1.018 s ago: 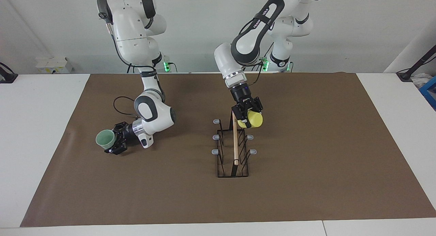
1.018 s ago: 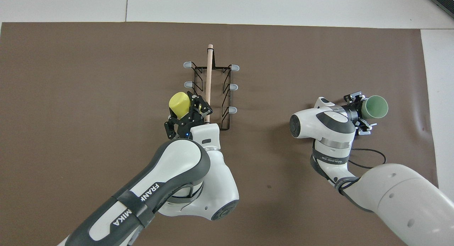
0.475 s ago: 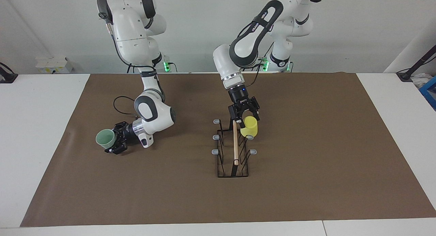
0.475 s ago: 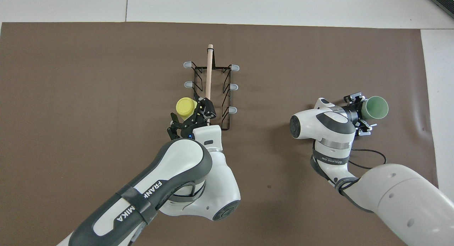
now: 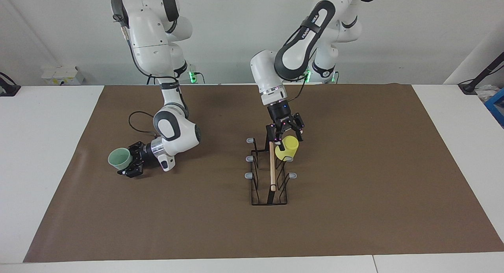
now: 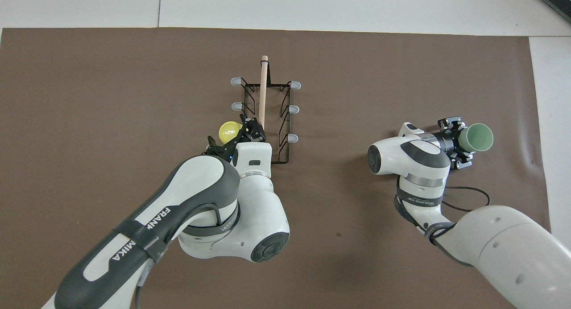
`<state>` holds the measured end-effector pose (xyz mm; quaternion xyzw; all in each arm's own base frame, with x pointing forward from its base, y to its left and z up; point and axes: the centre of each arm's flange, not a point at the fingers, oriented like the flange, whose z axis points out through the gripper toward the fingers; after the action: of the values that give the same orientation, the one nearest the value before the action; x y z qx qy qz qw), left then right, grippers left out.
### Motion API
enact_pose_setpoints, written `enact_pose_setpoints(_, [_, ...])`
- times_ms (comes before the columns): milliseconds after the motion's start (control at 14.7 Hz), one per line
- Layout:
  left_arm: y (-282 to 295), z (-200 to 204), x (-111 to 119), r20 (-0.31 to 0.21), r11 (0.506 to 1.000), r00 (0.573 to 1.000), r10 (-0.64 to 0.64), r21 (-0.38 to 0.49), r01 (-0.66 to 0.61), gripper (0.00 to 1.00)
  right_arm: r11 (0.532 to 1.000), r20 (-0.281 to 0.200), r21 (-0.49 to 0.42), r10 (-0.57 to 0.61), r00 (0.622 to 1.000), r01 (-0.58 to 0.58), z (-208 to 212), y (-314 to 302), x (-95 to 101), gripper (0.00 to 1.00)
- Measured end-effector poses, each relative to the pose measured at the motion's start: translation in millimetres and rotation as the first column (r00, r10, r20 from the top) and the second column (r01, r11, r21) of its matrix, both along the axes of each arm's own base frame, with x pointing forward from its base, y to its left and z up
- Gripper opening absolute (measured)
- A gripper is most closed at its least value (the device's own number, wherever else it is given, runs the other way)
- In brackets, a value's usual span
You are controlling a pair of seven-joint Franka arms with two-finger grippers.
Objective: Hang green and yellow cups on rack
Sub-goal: 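Hang the yellow cup on a rack peg with the left gripper, then release the yellow cup and withdraw the left gripper to the table edge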
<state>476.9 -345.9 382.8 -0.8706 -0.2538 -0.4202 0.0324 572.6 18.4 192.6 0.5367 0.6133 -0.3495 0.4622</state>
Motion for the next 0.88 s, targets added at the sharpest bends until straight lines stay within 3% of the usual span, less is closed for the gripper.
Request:
enact_pose_setpoints(475, [45.1, 38.6, 32.2, -0.051, 0.997, 0.996, -0.07, -0.032, 0.069, 1.0, 1.0, 0.017, 0.002, 0.002, 1.0, -0.002, 9.5, 0.6, 5.7, 0.63])
enact_pose_setpoints(882, [95.8, 47.4, 65.1, -0.054, 0.994, 0.993, -0.103, -0.052, 0.1, 1.0, 0.999, 0.03, 0.034, -0.015, 0.999, 0.014, 63.2, -16.9, 28.7, 0.63])
